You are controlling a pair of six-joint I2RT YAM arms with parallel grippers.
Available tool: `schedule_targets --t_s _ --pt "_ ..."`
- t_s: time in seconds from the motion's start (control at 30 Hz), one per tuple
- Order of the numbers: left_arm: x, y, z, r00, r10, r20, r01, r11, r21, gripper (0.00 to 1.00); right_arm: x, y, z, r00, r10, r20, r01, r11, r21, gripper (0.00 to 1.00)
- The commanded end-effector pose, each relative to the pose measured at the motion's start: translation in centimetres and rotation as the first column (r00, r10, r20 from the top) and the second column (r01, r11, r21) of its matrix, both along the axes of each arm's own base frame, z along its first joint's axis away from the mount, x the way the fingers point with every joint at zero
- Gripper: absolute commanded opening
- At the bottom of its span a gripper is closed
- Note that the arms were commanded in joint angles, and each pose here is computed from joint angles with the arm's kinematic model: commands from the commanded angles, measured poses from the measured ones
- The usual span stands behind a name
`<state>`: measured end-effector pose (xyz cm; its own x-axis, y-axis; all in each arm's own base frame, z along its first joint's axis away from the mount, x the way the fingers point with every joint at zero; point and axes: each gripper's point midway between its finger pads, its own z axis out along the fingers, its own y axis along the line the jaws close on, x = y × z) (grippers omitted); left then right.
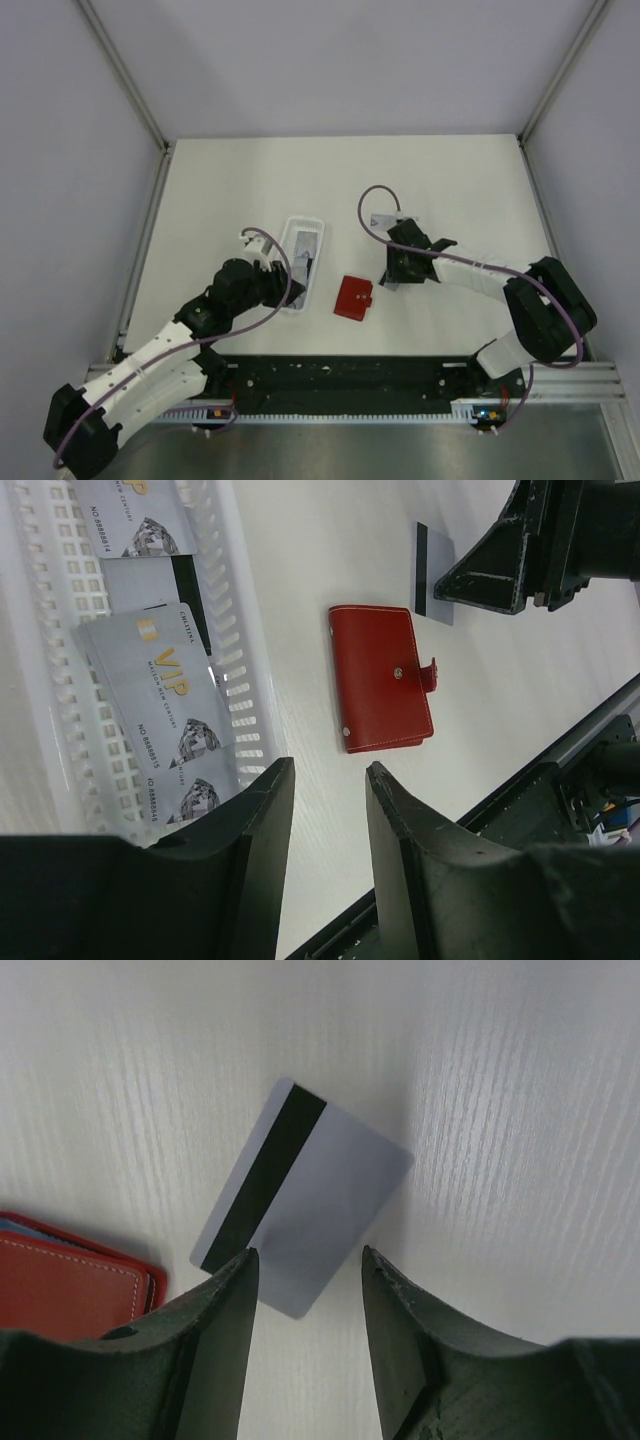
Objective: Put the credit cards into the card holder
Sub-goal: Move the credit card to the corner of the board.
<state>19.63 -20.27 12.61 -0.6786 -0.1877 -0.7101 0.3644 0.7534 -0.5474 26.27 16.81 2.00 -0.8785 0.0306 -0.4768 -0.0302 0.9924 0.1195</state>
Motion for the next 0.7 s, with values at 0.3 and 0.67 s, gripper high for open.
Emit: schedule_targets --t_s 0.3,0.67 --pt "0.2 0.1 1.5 0.999 0.002 0.042 -0.002 1.000 -0.007 0.41 1.6 -0.5 2.6 0.998 -0.046 0.045 0.050 0.995 -0.088 0.58" --pt "0.5 -0.2 1.6 0.999 -0.004 0.043 0.005 1.000 -0.012 0.41 6.1 0.7 3.4 0.991 0.066 0.116 -0.044 0.982 -0.182 0.59"
